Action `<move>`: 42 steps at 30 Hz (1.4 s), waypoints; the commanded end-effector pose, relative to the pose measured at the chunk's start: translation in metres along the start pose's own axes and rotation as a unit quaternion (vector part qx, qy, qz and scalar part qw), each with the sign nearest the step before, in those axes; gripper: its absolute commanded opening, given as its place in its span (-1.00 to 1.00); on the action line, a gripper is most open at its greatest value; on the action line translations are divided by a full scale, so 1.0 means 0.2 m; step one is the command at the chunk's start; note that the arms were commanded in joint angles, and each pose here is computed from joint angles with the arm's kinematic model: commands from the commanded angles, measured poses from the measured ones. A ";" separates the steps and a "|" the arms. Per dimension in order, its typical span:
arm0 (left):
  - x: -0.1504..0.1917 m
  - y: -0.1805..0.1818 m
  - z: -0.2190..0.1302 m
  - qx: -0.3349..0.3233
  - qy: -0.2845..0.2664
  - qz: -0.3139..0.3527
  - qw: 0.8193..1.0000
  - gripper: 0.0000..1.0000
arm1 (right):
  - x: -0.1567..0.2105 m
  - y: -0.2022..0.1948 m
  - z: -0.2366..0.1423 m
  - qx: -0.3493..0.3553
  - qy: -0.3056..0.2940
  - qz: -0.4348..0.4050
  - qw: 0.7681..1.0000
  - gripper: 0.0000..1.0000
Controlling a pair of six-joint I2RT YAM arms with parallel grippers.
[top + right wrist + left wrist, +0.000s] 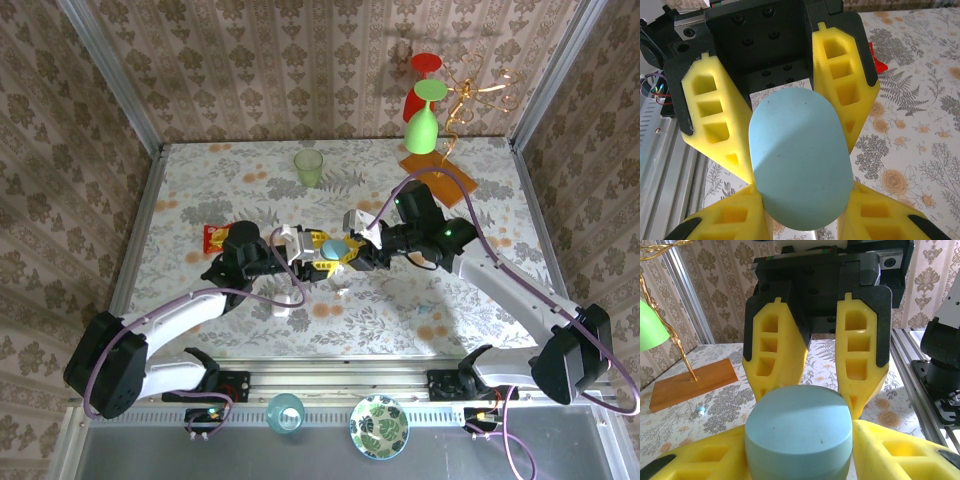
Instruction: Insert wireless bluetooth earbuds into charging case
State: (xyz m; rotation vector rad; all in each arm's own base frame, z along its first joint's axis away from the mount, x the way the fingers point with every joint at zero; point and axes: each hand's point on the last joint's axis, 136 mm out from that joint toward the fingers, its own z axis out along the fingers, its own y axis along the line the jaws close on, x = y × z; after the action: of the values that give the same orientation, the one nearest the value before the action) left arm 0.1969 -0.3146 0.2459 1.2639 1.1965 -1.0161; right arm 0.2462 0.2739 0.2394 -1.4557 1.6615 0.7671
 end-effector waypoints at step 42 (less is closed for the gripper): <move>-0.05 0.02 -0.01 -0.007 -0.030 -0.024 0.999 0.10 | -0.04 0.00 -0.02 -0.003 -0.025 -0.001 1.000 -0.57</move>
State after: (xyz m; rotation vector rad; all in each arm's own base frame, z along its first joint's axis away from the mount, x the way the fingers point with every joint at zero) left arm 0.1970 -0.3138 0.2502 1.2175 1.2091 -1.0551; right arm 0.2449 0.2769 0.2495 -1.4274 1.6254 0.8074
